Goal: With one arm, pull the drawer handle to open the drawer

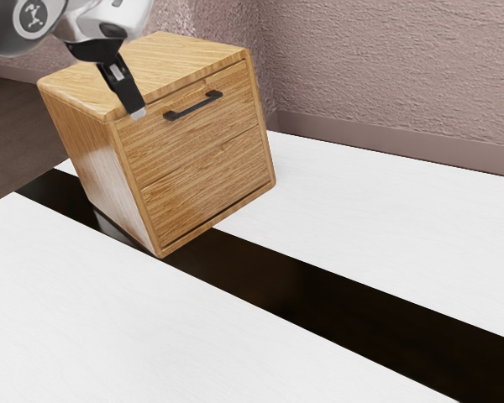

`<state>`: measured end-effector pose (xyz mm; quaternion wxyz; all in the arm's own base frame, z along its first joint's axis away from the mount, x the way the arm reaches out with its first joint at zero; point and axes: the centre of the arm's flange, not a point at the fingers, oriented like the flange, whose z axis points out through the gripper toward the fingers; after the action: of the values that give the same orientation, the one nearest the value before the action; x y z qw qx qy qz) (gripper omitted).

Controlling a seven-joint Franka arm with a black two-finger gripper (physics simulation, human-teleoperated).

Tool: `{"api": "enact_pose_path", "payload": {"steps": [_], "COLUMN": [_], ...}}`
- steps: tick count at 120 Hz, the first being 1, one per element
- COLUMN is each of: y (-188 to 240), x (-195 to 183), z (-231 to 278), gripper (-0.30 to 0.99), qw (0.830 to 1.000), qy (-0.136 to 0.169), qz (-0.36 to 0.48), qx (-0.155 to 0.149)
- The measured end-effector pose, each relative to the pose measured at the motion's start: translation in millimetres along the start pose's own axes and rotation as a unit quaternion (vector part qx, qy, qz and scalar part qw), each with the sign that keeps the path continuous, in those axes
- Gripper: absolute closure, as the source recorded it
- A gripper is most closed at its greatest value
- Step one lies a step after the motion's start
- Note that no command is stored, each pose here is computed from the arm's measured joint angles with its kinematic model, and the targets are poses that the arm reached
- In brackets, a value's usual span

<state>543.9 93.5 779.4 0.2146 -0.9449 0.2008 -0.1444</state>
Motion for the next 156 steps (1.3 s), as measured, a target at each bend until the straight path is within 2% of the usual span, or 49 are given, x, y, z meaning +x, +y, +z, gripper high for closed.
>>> {"api": "enact_pose_path", "payload": {"steps": [10,36,64,109,134,156], "y": [-4,-5,-8,14,-1,-14], "x": [-1,2,8,29,18,13], "z": [1,36,47,48,54,82], "gripper": [0.0,0.0,0.0,0.0,0.0,0.0], "qw": [1.0,1.0,0.999,0.998,0.996,0.995], "qy": [0.006,-0.002,0.011,0.044,0.038,0.019], "qz": [-0.007,-0.021,-0.041,-0.047,-0.075,-0.099], "qx": [0.005,0.002,0.012,0.017,0.021,0.021]}}
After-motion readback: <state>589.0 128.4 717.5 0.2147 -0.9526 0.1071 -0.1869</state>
